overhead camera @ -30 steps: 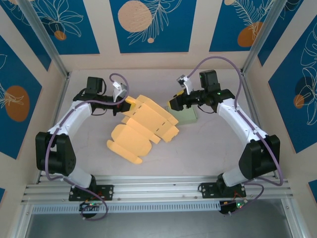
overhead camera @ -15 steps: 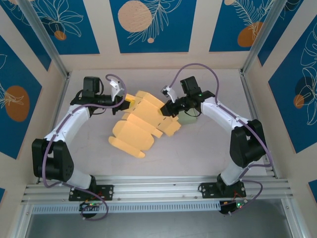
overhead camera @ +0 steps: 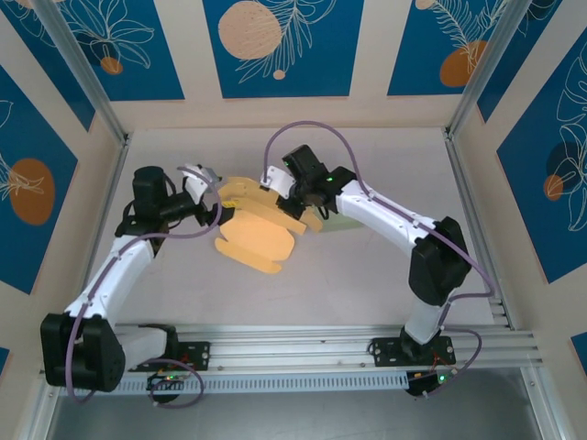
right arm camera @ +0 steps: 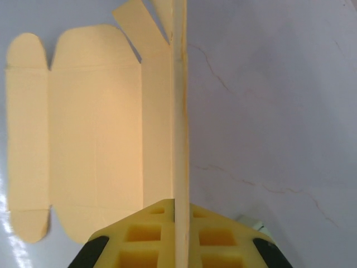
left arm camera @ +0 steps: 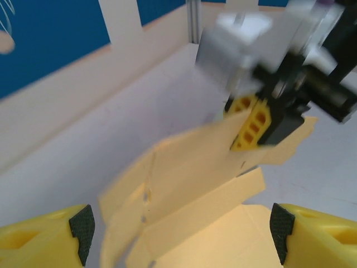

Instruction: Fold the paper box

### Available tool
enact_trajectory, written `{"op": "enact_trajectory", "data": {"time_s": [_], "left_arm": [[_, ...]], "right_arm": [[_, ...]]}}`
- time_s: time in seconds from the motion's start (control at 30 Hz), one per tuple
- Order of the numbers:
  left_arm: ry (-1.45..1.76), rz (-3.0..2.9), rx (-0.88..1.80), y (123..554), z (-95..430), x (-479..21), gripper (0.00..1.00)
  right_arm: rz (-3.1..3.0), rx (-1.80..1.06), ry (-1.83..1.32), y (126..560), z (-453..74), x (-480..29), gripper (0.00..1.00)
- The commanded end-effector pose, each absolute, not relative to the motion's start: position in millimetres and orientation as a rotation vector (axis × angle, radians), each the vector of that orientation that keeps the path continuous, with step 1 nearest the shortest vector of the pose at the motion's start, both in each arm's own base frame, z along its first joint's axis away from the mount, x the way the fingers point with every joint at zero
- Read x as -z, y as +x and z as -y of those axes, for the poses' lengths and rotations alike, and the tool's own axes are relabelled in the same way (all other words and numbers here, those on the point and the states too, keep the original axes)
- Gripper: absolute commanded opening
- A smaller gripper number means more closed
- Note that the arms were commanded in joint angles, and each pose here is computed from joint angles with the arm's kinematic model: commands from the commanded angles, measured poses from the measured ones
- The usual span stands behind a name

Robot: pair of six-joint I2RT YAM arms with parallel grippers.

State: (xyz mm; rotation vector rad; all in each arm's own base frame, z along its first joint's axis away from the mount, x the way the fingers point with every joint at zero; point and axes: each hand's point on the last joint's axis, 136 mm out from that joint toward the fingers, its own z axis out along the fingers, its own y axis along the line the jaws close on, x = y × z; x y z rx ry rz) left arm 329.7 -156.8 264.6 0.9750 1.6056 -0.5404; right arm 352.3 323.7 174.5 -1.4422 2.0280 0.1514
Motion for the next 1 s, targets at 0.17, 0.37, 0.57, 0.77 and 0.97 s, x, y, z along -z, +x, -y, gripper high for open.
{"op": "enact_trajectory", "data": {"time_s": [0.17,0.37,0.57,0.77,0.97], "left_arm": [[1.245,-1.64,0.423,333.6,153.9,-246.4,0.81],[1.316,-1.666,0.443,336.5,166.3,-222.4,0.79],[1.379,-1.723,0.438,338.3,176.7,-195.1,0.77],[1.457,-1.758,0.432,344.1,191.0,-176.7,0.69],[1.475,-1.814,0.406,349.3,189.9,-160.4,0.22]], "right_arm": [[-1.93,0.091,-1.696,359.1,-334.7,-137.4,0.0],[-1.898,0.033,-1.759,356.7,-347.1,-127.0,0.0],[-1.86,-0.233,-1.758,343.5,-358.4,-141.8,0.0],[-1.888,-0.371,-1.73,349.5,-360.5,-144.9,0.0],[-1.953,-0.451,-1.68,353.6,-358.3,-140.0,0.09]]}}
